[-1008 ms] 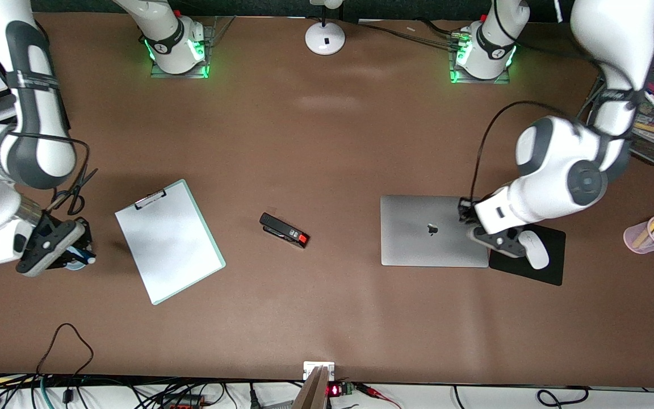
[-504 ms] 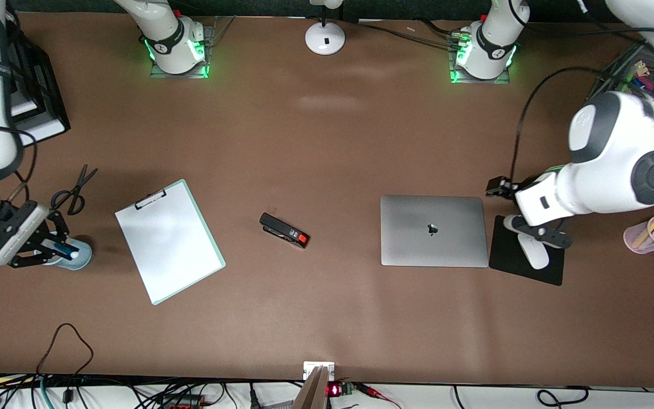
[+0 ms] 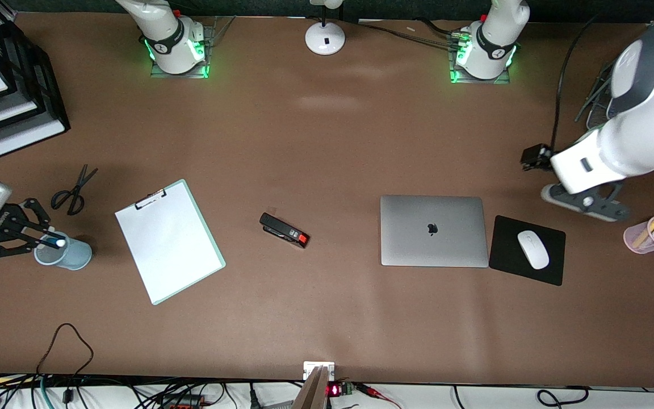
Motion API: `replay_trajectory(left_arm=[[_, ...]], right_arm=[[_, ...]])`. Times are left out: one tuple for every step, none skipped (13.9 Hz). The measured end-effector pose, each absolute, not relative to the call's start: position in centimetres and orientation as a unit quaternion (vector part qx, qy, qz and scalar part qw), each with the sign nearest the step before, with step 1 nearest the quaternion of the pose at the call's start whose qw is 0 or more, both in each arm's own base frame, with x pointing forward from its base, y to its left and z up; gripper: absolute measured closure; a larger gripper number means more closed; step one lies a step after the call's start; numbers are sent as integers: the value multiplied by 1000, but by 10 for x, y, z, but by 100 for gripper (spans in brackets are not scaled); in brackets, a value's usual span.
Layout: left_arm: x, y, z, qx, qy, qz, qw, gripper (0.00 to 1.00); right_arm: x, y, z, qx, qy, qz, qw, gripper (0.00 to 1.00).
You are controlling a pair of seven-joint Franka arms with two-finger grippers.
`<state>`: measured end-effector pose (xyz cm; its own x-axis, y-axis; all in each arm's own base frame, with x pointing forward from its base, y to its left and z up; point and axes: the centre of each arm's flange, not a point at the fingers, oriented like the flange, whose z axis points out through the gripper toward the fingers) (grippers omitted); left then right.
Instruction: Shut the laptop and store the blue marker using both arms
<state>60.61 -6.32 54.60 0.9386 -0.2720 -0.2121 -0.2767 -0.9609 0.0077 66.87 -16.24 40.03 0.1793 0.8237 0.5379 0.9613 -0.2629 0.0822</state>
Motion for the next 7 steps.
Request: replay_trajectory(left_arm=[[601,-51,556,-987,126,102,11,0],[595,-40,562,-989,115,97,7,0],[588,-29,565,-990,109,90,3,0],[581,-22,565,-991,110,78,2,0],[573,-19,562,-992,110,65,2,0],[566,-18,558,-992,109,57,3,0],[559,-19,556,-992,110,54,3,0]], right_arm=[[667,-171,399,-750,-592,-257,145,83],[667,-179,397,-746,-591,-267,153,83],[668,-187,393,-741,-591,-278,158,83],[670,-195,387,-736,-591,-290,160,83],[672,-203,380,-732,-590,-300,162,83],[674,-211,372,-729,-590,-305,165,83],[674,-219,364,-729,-588,-307,170,83]])
